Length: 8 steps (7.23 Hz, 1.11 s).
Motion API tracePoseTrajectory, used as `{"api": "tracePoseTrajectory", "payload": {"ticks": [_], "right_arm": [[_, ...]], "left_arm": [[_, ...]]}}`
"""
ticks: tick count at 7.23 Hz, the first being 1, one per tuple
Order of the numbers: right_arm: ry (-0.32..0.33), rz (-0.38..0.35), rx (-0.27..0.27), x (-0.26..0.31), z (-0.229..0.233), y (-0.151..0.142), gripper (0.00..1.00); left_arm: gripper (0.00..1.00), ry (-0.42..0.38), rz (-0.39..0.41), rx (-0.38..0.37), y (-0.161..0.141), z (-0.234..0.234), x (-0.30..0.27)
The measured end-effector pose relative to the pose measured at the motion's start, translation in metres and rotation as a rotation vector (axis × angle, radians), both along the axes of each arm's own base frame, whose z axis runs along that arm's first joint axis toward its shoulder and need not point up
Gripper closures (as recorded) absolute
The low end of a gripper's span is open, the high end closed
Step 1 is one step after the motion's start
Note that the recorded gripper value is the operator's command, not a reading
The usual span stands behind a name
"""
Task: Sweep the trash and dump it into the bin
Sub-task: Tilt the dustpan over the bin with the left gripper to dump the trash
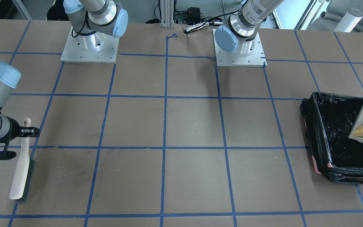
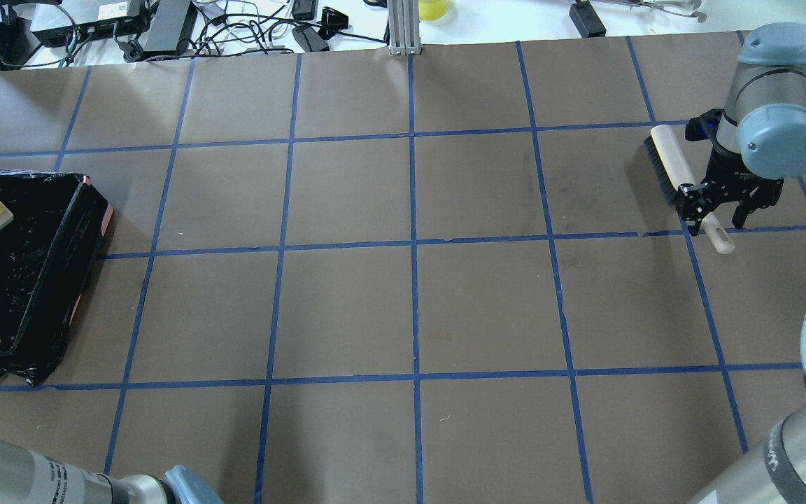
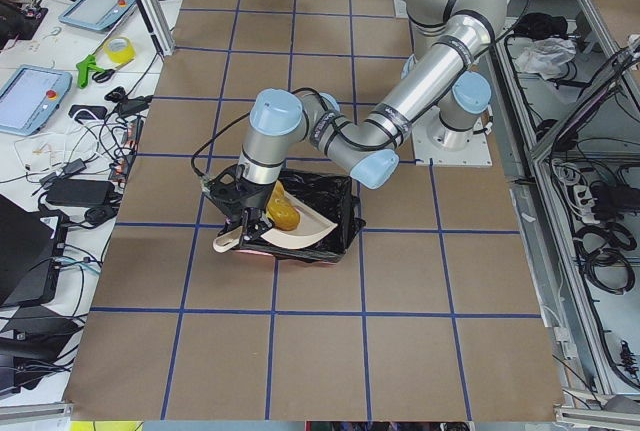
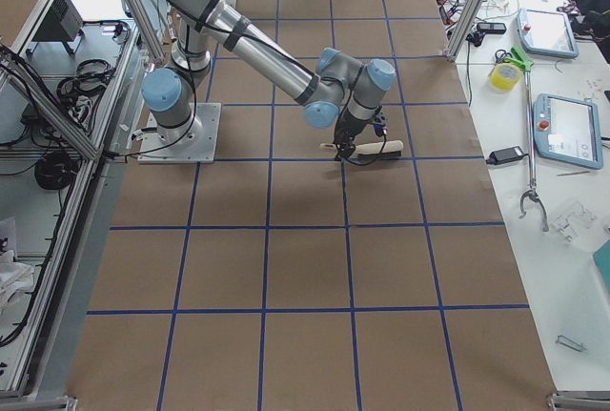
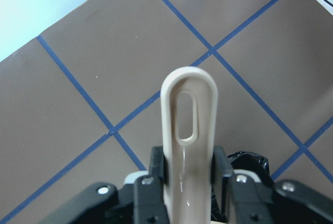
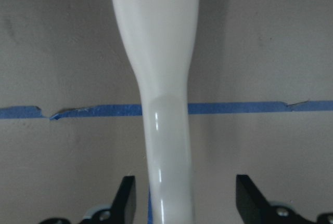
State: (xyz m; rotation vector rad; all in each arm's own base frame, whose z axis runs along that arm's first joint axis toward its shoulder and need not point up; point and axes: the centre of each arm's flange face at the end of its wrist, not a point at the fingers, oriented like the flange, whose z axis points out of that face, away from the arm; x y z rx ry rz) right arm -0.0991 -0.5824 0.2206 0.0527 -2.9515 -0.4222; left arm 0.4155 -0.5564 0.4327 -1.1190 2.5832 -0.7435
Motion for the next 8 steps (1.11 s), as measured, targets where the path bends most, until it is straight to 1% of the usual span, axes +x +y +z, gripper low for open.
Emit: {"api": "tracePoseTrajectory", "payload": {"ticks": [2,3,5,7,8], "right_arm": [[0.004,-0.002,-0.027,0.003,0.015,-0.003,0.00],[0.005,-0.001,-0.058,0.006,0.036,-0.005,0.01],[-0.009,0.001,-0.127,0.013,0.101,-0.009,0.01],[-0.014,0.022,-0.179,0.029,0.178,-0.005,0.00],[-0.032,0.028,-0.195,0.040,0.211,0.000,0.00]], "left_arm": [[1.00,-0.090,-0.051,-0.048,-0.001,0.009,-0.025],[1.00,-0.135,-0.080,-0.053,-0.009,0.022,-0.050],[1.00,-0.228,-0.142,-0.064,-0.022,0.036,-0.086],[1.00,-0.298,-0.187,-0.073,-0.020,0.034,-0.095],[1.00,-0.325,-0.201,-0.078,-0.018,0.033,-0.097]]}}
